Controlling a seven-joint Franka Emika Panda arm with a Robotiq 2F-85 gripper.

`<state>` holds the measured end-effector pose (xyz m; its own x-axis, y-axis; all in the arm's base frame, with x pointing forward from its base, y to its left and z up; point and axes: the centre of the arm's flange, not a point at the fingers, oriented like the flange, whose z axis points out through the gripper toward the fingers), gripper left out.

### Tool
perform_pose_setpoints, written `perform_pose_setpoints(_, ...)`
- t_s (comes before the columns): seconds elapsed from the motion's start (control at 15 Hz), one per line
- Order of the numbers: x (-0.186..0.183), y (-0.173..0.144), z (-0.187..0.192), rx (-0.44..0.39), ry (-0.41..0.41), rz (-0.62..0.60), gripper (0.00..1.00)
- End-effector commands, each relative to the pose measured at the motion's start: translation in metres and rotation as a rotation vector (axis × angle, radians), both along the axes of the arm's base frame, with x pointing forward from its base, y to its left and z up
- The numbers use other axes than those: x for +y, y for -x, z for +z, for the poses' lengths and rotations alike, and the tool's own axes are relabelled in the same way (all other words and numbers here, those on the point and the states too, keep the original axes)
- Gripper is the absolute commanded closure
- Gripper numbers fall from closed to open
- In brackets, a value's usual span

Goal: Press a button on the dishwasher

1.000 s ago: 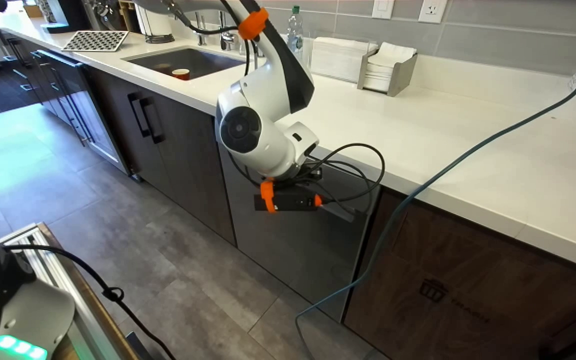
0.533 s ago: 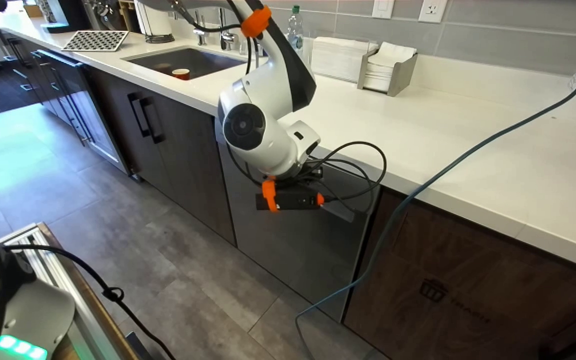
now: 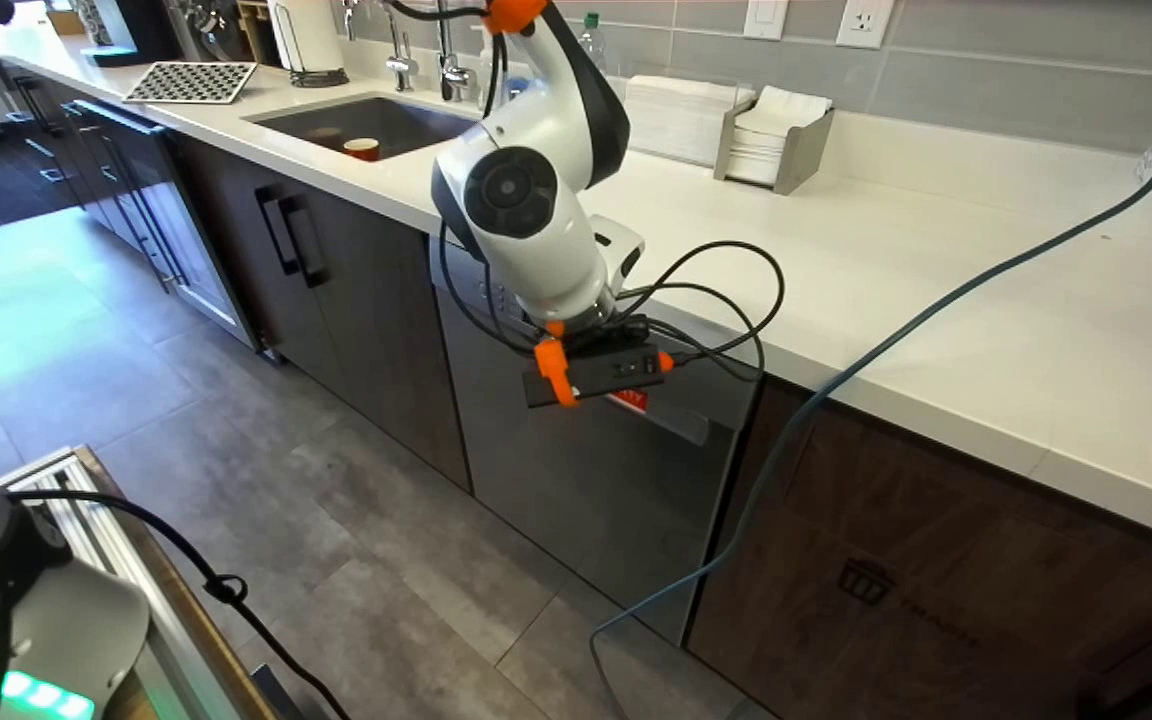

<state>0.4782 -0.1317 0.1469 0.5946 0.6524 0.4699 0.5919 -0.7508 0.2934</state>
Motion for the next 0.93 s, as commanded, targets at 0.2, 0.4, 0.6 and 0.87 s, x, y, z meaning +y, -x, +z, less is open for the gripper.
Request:
perform_pose_setpoints(0.2, 0.005, 0.053, 0.058, 0.104, 0.08, 0.087, 0.32)
perform_pose_setpoints(0.4, 0.014, 0.07, 0.076, 0.138, 0.095, 0.109, 0.12)
perform_pose_setpoints(0.6, 0.047, 0.064, 0.08, 0.154, 0.097, 0.122, 0.0)
perform_pose_setpoints(0.87, 0.082, 0.065, 0.094, 0.174, 0.132, 0.141, 0.0)
